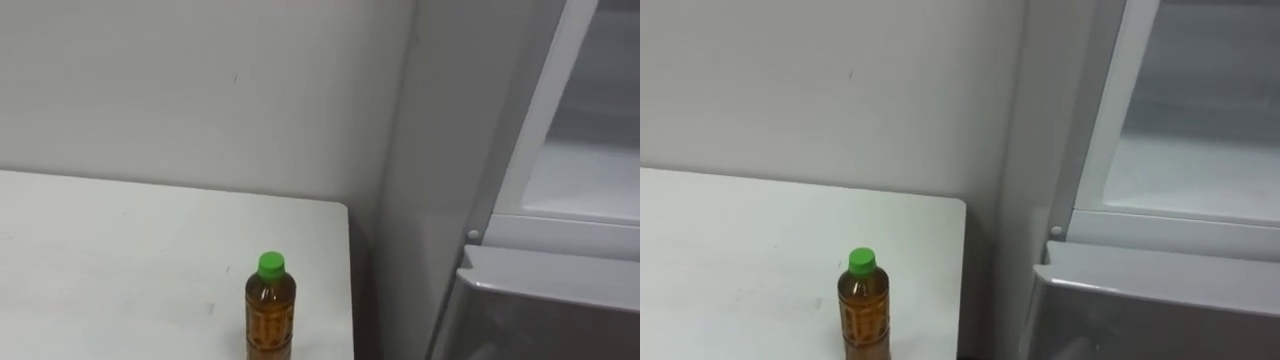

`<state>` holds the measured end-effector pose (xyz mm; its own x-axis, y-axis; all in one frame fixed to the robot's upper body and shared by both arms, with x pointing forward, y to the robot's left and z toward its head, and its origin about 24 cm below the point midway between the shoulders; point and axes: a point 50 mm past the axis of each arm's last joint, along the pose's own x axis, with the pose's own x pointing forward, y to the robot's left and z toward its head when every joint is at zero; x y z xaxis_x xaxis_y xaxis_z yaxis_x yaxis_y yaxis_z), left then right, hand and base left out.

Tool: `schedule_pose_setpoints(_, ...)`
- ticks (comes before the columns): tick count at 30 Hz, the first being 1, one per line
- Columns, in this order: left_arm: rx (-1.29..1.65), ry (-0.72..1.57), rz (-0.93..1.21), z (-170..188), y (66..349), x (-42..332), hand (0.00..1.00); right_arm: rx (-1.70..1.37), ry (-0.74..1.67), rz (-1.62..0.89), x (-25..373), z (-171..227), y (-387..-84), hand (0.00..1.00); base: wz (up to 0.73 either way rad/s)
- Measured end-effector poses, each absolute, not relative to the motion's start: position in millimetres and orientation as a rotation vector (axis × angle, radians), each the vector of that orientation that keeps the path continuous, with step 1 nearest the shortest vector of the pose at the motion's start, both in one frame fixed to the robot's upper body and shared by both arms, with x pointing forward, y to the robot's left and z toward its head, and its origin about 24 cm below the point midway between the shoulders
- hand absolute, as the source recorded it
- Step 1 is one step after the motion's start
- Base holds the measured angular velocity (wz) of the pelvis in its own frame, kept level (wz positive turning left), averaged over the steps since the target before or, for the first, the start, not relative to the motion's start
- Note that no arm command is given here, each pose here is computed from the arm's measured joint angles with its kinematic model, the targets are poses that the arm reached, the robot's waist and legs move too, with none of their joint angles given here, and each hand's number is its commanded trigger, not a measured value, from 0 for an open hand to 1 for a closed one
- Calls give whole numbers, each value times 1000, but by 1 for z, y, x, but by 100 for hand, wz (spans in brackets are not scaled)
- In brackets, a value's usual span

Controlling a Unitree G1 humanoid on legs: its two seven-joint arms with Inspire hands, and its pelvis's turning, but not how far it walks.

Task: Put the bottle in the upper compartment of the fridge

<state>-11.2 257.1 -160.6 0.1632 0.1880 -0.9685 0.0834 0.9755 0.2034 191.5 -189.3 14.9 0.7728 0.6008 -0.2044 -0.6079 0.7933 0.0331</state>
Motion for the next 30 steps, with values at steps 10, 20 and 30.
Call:
schedule_pose_setpoints(10,225,1411,86,-160,258,-12,0,-61,-56,696,208,73,-182,0,-5)
schedule_pose_setpoints(20,271,1408,95,-161,256,-9,0,-43,-82,684,208,76,-173,0,3)
schedule_pose_setpoints(30,313,1394,74,-161,255,-3,0,3,-15,634,231,57,-158,0,7)
